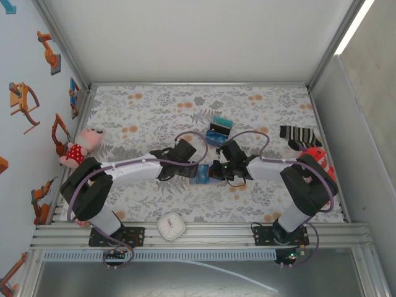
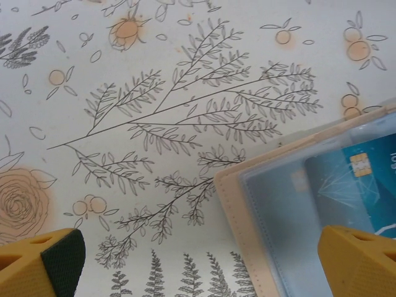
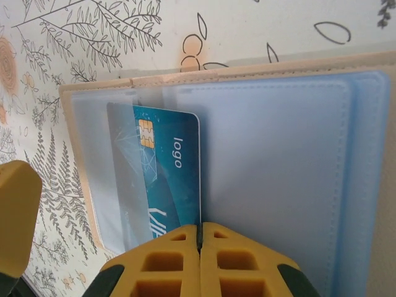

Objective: Take the credit cards out of the card holder

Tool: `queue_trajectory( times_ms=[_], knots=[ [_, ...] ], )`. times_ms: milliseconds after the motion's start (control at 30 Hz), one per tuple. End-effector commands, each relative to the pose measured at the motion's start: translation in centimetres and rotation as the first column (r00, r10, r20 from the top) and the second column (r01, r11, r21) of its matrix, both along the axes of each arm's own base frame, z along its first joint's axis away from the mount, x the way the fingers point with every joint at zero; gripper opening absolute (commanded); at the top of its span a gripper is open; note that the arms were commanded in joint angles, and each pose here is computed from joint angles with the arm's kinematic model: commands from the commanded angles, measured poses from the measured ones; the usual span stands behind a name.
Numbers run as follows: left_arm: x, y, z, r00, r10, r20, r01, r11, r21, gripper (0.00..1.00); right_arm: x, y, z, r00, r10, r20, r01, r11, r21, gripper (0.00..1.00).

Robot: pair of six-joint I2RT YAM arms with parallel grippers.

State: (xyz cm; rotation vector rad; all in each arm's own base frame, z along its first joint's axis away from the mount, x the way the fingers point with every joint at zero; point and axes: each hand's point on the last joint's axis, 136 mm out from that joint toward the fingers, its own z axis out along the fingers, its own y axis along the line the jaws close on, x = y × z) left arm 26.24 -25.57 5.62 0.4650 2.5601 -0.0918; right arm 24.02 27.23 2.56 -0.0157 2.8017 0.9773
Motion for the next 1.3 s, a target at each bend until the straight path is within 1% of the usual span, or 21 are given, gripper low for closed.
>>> queue_trajectory(
  times_ms=[0, 300, 500, 633, 733, 900, 1000, 1133, 1267],
  knots=[
    [0.1, -1.1, -0.5, 0.999, -0.044, -0.007, 0.044, 0.999, 0.014, 0.97, 0.8, 0.1, 1.5, 0.999, -0.002, 0.041, 0.002, 1.000, 0.010, 0.00],
    [-0.6, -1.2, -2.8, 0.996, -0.079, -0.047, 0.084, 0.991, 0.102, 0.97, 1.0, 0.1, 1.9, 0.999, -0.005, 0.048, 0.004, 1.000, 0.017, 0.00],
    [-0.8, -0.9, -3.5, 0.995, -0.079, -0.062, 0.086, 0.988, 0.125, 0.97, 1.3, -0.5, 2.2, 0.998, -0.024, 0.055, 0.022, 0.999, 0.023, 0.00],
    [-1.0, -0.7, -3.9, 0.994, -0.078, -0.072, 0.087, 0.987, 0.137, 0.97, 1.2, -0.2, 2.7, 0.998, -0.023, 0.055, 0.019, 0.998, 0.066, 0.00],
    [-1.2, -0.5, -4.1, 0.994, -0.075, -0.078, 0.085, 0.986, 0.143, 0.97, 1.3, 0.4, 3.0, 0.998, -0.029, 0.051, 0.022, 0.990, 0.137, 0.10],
    [-1.3, -0.3, -4.4, 0.994, -0.069, -0.084, 0.081, 0.986, 0.148, 0.97, 1.4, 1.2, 3.0, 0.998, -0.038, 0.041, 0.028, 0.974, 0.224, 0.14],
    [-1.4, -0.3, -4.5, 0.994, -0.067, -0.086, 0.079, 0.986, 0.149, 0.97, 1.3, 1.4, 2.6, 0.999, -0.032, 0.034, 0.023, 0.971, 0.238, 0.16],
    [-1.4, -0.2, -4.4, 0.994, -0.064, -0.085, 0.076, 0.986, 0.149, 0.97, 1.3, 1.6, 2.1, 0.999, -0.026, 0.021, 0.020, 0.970, 0.241, 0.21],
    [-1.4, -0.3, -4.4, 0.994, -0.064, -0.086, 0.076, 0.986, 0.147, 0.97, 1.3, 1.8, 1.7, 1.000, -0.022, 0.013, 0.018, 0.968, 0.249, 0.22]
  ],
)
